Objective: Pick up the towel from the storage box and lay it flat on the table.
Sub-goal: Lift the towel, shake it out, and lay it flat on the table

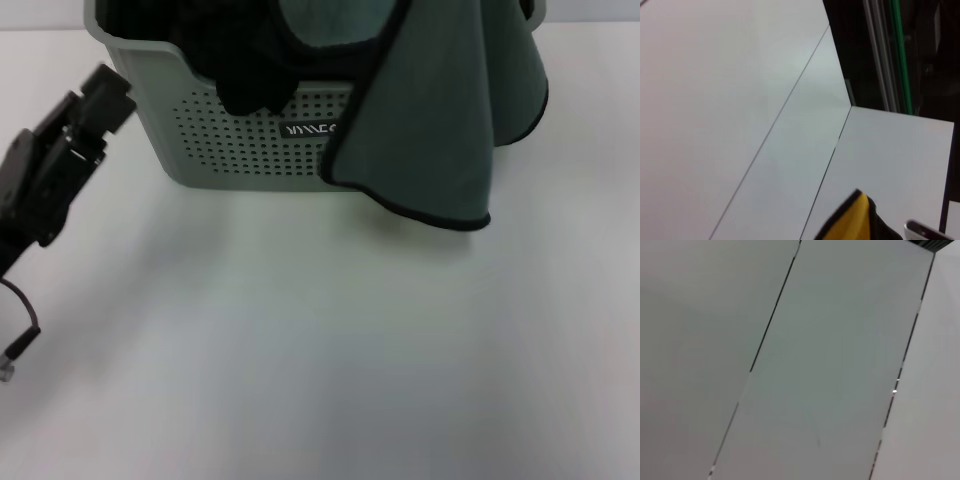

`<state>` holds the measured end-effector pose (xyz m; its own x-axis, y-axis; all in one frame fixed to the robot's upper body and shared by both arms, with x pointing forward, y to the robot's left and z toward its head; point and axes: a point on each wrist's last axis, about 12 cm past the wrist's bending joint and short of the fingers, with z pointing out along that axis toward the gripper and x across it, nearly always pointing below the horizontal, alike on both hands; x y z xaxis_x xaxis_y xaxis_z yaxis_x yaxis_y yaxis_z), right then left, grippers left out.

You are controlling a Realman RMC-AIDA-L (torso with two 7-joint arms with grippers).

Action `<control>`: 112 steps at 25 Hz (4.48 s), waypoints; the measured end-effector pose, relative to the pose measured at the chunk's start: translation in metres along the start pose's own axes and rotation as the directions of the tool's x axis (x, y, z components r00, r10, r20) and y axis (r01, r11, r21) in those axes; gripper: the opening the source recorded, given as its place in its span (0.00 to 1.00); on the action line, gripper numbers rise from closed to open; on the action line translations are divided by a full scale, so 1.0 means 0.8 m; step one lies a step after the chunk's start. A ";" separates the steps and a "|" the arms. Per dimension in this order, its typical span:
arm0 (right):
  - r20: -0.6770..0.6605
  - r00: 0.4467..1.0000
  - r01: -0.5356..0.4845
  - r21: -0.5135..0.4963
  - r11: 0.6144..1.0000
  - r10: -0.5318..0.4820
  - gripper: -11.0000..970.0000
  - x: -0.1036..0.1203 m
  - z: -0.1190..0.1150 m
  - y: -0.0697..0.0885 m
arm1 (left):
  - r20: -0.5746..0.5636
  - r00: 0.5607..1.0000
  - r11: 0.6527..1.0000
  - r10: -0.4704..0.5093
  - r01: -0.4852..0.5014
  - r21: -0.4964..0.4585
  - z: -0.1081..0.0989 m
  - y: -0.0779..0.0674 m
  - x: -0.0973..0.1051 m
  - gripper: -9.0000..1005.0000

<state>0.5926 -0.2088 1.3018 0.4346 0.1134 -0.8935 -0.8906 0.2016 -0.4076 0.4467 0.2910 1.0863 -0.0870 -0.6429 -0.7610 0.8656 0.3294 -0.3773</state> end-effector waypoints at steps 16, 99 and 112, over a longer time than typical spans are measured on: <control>0.032 0.998 0.056 -0.033 0.998 -0.055 0.06 -0.026 0.023 -0.001 | -0.198 0.979 0.973 0.046 0.001 0.232 0.078 0.012 0.028 0.31; 0.012 0.990 0.141 0.052 0.989 -0.142 0.10 -0.035 0.069 -0.013 | -0.285 0.948 0.980 0.139 -0.091 0.178 0.064 0.010 0.063 0.32; -0.002 0.992 0.124 0.037 0.992 -0.124 0.11 -0.031 0.071 -0.009 | -0.219 0.963 0.982 0.157 -0.129 0.136 0.058 0.012 0.051 0.13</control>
<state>0.5963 -0.1579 1.3375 0.5417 0.0852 -0.8363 -0.8241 0.2501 -0.5083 0.4743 0.2361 1.0756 -0.0563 -0.4162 -0.9075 0.9286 0.3120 -0.2007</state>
